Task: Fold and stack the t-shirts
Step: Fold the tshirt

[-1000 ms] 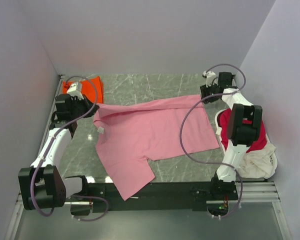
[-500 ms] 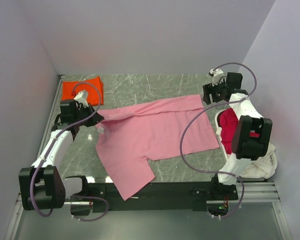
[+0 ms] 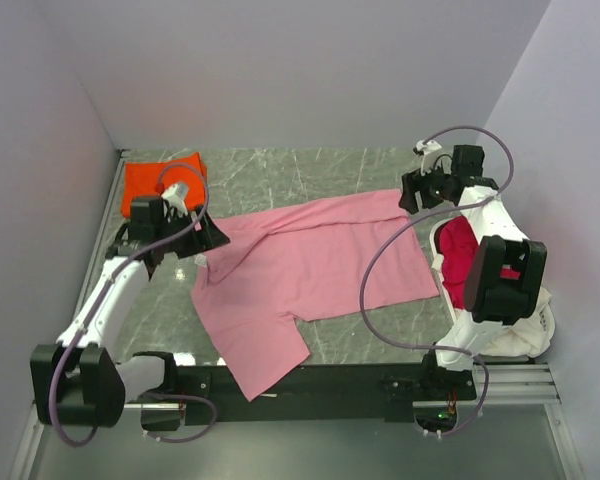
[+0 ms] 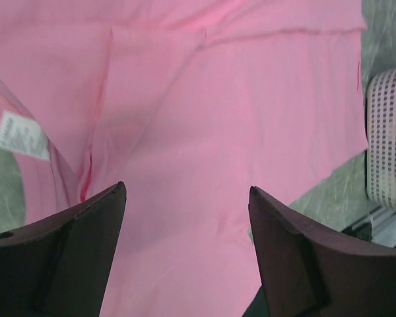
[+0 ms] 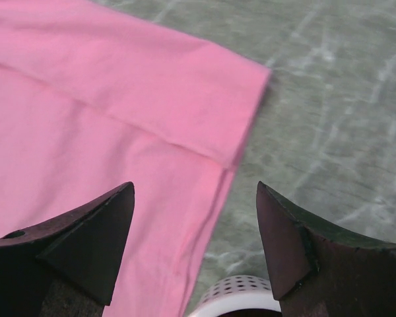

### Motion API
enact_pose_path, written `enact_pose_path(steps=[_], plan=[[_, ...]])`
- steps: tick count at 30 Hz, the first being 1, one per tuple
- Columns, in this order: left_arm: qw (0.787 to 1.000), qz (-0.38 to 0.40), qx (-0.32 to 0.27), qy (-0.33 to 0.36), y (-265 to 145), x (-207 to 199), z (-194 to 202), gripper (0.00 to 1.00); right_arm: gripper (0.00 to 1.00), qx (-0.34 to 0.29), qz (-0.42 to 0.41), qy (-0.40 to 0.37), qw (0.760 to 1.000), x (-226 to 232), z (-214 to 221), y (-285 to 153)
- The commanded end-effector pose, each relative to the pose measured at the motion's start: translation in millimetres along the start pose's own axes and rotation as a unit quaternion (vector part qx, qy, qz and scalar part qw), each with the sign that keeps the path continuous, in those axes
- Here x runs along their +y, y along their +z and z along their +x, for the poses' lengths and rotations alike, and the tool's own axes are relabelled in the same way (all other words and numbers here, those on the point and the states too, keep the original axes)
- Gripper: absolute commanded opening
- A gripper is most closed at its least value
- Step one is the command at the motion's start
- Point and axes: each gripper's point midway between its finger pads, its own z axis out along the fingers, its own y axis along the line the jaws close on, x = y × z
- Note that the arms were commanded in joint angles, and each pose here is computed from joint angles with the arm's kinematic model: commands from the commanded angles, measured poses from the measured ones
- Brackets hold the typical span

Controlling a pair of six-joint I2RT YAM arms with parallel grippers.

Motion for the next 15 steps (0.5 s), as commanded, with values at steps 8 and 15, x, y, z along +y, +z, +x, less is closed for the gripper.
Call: enact_pose_path(steps=[8,15], plan=[[0.991,-0.08,0.097,0.039,88.7,40.4,-41.8,0.65,0.81,-0.01,-0.172,-0.076,0.982,114.5,-16.7,-39.6],[0.979,-0.117,0.158,0.047,123.2,61.2,-28.8,0.51,0.8,-0.01,-0.179,-0.07,0.981,120.4,-13.4,-39.7]])
